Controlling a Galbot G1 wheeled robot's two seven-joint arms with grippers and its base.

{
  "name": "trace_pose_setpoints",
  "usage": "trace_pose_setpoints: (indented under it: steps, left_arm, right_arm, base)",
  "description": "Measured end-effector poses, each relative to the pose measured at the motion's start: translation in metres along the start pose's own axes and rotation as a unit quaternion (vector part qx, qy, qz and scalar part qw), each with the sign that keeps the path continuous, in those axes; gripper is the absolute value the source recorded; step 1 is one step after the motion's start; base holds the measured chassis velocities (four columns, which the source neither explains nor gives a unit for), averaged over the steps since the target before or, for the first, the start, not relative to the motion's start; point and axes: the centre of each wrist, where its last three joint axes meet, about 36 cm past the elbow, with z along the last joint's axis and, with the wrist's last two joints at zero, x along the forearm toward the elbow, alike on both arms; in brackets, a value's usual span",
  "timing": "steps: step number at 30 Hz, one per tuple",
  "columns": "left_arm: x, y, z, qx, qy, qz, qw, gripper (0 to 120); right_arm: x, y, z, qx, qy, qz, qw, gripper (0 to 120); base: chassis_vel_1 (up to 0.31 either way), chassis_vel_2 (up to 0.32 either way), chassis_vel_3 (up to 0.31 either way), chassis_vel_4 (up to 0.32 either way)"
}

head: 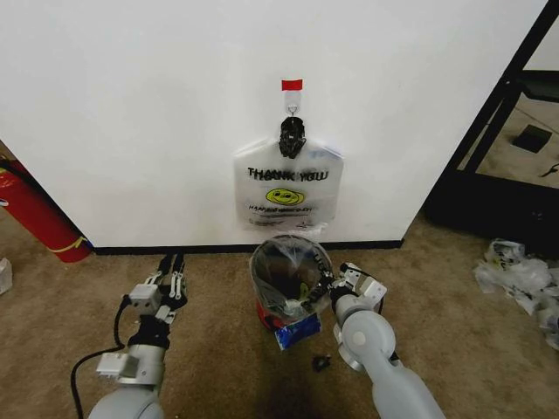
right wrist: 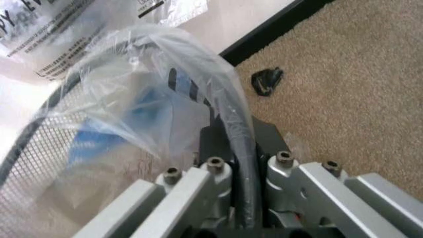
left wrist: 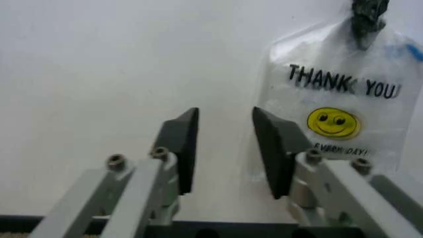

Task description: Pick up the garbage bag from the wall and place it over the trash bin.

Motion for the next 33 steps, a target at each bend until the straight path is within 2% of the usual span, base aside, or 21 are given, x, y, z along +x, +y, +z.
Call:
trace_pose_setpoints:
  steps: [4,6,7,12,14,17,21,24,27,28,30,33]
  left_arm:
    - [-0.001,0.001,-0.002,0.001,-0.001,-0.001,1.0,55]
    - [-0.001,0.001,-0.002,0.001,-0.002,-0.001,1.0,57]
    - [-0.002,0.0,-0.003,0.004,-0.002,-0.003,1.0,64]
    - [0.0,-0.004,-0.005,0.013,0.007,-0.003,0.9999,84]
    - [0.001,-0.004,-0.005,0.013,0.008,-0.004,0.9999,86]
    - [0.002,-0.007,-0.004,0.017,0.011,-0.006,0.9998,97]
    - [0.002,-0.009,-0.005,0.02,0.012,-0.007,0.9997,99]
    - [0.001,-0.01,-0.006,0.02,0.012,-0.007,0.9997,99]
    - [0.001,-0.012,-0.005,0.02,0.014,-0.005,0.9997,100]
    - [0.001,-0.012,-0.005,0.02,0.014,-0.005,0.9997,100]
    - [0.002,-0.014,-0.003,0.018,0.016,-0.004,0.9997,100]
    - [0.004,-0.019,0.003,0.014,0.02,-0.001,0.9997,100]
  right_arm:
    - [0.005,-0.003,0.003,0.002,0.003,-0.006,1.0,20]
    - [0.005,-0.003,0.003,0.002,0.003,-0.007,1.0,22]
    - [0.006,-0.005,0.004,0.005,0.001,-0.008,1.0,29]
    - [0.009,-0.011,0.007,0.012,0.001,-0.009,1.0,49]
    - [0.009,-0.011,0.007,0.012,0.0,-0.009,1.0,52]
    - [0.012,-0.017,0.008,0.015,-0.005,-0.016,1.0,65]
    - [0.019,-0.027,0.017,0.042,-0.039,-0.033,0.998,84]
    - [0.024,-0.03,0.018,0.055,-0.054,-0.042,0.996,90]
    - [0.036,-0.041,0.022,0.094,-0.118,-0.056,0.987,99]
    - [0.036,-0.041,0.022,0.094,-0.118,-0.056,0.987,99]
    - [0.045,-0.048,0.023,0.114,-0.159,-0.074,0.978,100]
    - [0.064,-0.061,0.025,0.169,-0.246,-0.104,0.949,100]
  base:
    - [0.0,0.0,0.0,0.0]
    - [0.0,0.0,0.0,0.0]
    - [0.0,0.0,0.0,0.0]
    - [0.0,0.0,0.0,0.0]
    - [0.0,0.0,0.0,0.0]
    - [0.0,0.0,0.0,0.0]
    - [0.0,0.0,0.0,0.0]
    - [0.0,0.0,0.0,0.0]
    - [0.0,0.0,0.0,0.0]
    - [0.0,0.0,0.0,0.0]
    - [0.0,0.0,0.0,0.0]
    - [0.0,0.0,0.0,0.0]
